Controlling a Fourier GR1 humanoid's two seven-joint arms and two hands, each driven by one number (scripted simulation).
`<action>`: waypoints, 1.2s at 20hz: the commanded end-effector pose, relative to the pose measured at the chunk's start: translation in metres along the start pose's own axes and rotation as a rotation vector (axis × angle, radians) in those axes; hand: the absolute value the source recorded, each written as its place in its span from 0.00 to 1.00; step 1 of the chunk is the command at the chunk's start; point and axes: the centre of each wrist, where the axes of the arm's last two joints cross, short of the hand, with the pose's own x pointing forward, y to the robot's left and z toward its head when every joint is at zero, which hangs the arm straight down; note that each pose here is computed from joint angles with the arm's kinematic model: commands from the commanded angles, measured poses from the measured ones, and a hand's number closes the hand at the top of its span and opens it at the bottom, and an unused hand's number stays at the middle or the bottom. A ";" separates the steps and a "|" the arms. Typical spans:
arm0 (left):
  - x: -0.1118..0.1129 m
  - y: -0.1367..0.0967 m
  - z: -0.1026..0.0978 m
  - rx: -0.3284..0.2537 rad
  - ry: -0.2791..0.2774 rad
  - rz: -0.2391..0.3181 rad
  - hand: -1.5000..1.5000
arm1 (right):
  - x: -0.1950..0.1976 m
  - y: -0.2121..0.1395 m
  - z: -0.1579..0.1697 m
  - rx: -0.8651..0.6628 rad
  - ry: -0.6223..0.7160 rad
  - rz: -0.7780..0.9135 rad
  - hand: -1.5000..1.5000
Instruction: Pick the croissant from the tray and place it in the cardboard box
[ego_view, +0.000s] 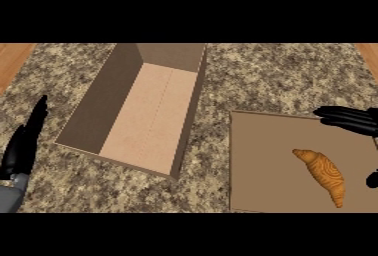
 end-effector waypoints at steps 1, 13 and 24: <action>0.013 -0.013 -0.010 -0.006 0.002 0.003 0.50 | -0.007 -0.015 -0.001 0.201 -0.082 0.104 0.00; -0.004 -0.015 0.000 0.008 0.028 -0.006 0.50 | -0.019 0.003 -0.054 0.565 0.028 0.310 0.00; 0.002 0.002 -0.002 0.008 0.027 -0.018 0.50 | -0.023 0.022 -0.087 0.603 0.034 0.387 0.00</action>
